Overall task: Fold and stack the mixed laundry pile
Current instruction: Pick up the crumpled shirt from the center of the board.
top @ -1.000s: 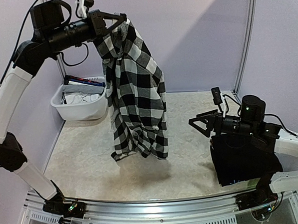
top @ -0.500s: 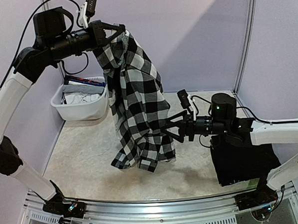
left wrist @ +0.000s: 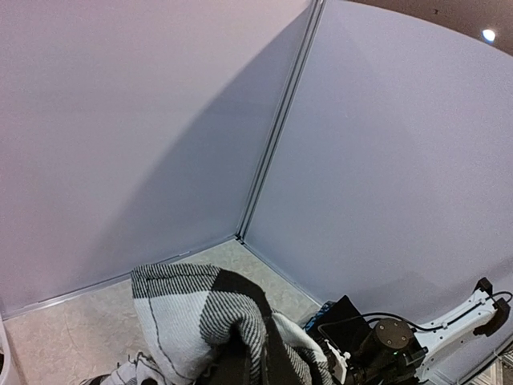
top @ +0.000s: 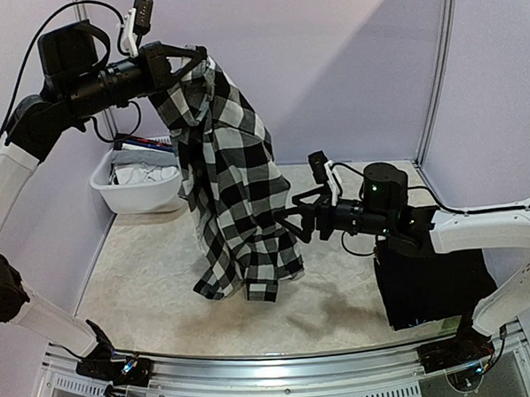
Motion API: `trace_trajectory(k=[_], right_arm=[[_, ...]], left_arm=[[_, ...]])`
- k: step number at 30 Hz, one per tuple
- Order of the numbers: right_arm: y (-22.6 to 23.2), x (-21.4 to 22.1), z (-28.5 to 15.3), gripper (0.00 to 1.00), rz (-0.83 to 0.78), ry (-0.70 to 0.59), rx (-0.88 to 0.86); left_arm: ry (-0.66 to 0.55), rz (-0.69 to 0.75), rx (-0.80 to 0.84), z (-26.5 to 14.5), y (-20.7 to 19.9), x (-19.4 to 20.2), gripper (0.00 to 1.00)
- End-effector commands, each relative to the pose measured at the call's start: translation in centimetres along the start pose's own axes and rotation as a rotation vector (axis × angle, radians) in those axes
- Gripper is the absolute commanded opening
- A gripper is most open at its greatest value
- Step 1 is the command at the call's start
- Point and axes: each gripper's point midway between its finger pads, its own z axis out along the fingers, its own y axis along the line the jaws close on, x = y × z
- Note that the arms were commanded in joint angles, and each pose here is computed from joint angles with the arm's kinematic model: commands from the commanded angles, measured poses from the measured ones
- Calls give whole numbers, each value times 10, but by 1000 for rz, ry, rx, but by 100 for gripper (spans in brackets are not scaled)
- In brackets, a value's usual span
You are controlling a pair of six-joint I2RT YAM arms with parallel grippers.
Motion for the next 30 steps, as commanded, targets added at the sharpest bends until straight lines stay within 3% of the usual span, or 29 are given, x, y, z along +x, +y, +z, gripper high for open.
trace_trajectory(k=[1,6,10,12,15,18,24,30], right_arm=[[3,-6,17,95,-12,-32,-31],[6,3,30,90,-6,-22,-83],[17,6,37,74,-10,-14,-170],[20,8,40,61,0,-6,-193],[22,10,40,24,12,4,-207],[16,7,31,1,31,12,-146],[2,-18,-24,0,19,10,82],[18,-56,-103,0,21,-57,166]], left_arm=[[-61,26,12,-10,-7,-13,0],[-61,26,3,-12,-6,-13,0],[-61,24,-2,-13,-5,-13,0],[-61,24,-8,-14,-4,-12,0],[-63,24,-18,-17,-2,-10,0],[-72,21,-28,-25,0,-10,0],[-103,-13,-12,-45,-3,-10,0],[-88,-80,19,-56,-7,3,0]])
